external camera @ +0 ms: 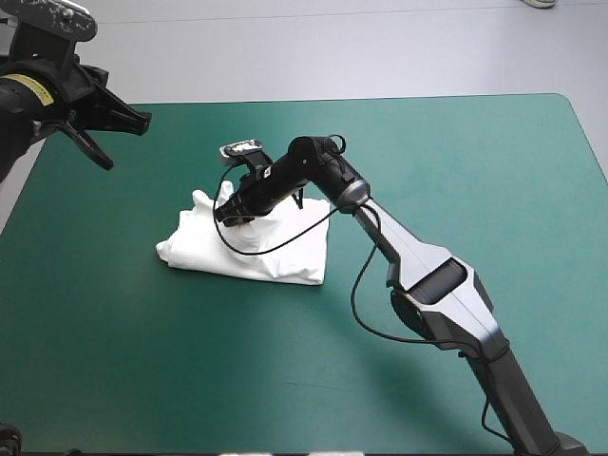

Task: Fold the cloth

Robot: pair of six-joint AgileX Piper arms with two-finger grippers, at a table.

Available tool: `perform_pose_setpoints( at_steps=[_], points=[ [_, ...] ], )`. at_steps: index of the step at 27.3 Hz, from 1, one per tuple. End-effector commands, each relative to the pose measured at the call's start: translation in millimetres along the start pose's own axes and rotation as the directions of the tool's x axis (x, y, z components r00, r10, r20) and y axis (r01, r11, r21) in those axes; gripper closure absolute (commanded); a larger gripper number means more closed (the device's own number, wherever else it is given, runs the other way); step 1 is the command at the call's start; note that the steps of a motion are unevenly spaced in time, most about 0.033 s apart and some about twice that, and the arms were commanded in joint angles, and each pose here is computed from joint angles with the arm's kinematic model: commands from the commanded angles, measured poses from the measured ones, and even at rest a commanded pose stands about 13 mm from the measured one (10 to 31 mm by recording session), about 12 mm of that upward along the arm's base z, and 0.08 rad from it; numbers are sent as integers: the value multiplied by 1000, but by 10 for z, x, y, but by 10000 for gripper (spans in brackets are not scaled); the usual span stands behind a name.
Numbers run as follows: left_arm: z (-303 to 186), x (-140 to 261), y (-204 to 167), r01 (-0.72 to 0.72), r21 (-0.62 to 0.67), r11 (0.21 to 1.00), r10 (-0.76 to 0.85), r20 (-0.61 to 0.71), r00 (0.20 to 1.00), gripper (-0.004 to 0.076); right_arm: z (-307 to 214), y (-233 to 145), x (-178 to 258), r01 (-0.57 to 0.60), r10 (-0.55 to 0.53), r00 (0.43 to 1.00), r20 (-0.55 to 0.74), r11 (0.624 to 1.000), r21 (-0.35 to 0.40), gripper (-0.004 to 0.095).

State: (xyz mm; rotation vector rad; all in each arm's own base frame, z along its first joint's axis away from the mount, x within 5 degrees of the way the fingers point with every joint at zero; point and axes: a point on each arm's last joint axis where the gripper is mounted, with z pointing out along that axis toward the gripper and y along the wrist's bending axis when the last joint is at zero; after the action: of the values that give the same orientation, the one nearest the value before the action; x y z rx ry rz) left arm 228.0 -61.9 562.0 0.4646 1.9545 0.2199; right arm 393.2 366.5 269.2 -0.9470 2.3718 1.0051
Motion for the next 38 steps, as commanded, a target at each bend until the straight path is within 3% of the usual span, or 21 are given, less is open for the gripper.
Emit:
perform_pose_setpoints(
  at_steps=[1,2,6,8,11,15,21,24,26,29,32,35,38],
  points=[
    [-179,25,57,21,-12,1000,-21,2,1000,705,-359,421,-233,98,-71,985,160,980,-171,776],
    [-179,25,57,21,-12,1000,-21,2,1000,705,-380,515,-265,140,-95,974,204,966,-220,597],
    [-179,24,52,27,-7,1000,-27,3,1000,705,-477,555,-308,151,-101,969,225,964,-217,257],
    [-179,22,45,31,1,1000,-31,4,1000,705,-582,584,-301,177,-131,971,200,956,-232,264],
    [-189,23,47,32,1,999,-32,6,999,705,-705,515,-331,74,-34,982,187,974,-214,309],
    [-198,21,34,37,18,999,-38,11,999,705,-1020,480,-392,48,-3,974,227,980,-195,403],
    [-198,20,31,38,21,999,-39,11,999,705,-1439,490,-205,46,-52,987,155,998,40,426],
    [-198,21,43,35,8,999,-35,11,999,705,-1570,451,104,45,-52,997,59,993,107,426],
    [-198,21,45,34,6,999,-34,11,999,705,-1673,379,340,6,-16,998,68,990,143,426],
    [-198,21,43,44,8,999,-44,11,999,705,-1902,208,651,-112,56,962,268,974,196,426],
    [-198,21,43,47,8,999,-47,11,999,705,-1968,-21,992,-258,166,894,416,950,174,426],
    [-198,20,37,49,15,999,-49,12,999,705,-1842,-220,1326,-315,239,882,406,940,132,417],
    [-199,17,22,55,31,998,-56,14,998,705,-1617,-376,1518,-348,290,885,363,931,106,343]
  ],
)
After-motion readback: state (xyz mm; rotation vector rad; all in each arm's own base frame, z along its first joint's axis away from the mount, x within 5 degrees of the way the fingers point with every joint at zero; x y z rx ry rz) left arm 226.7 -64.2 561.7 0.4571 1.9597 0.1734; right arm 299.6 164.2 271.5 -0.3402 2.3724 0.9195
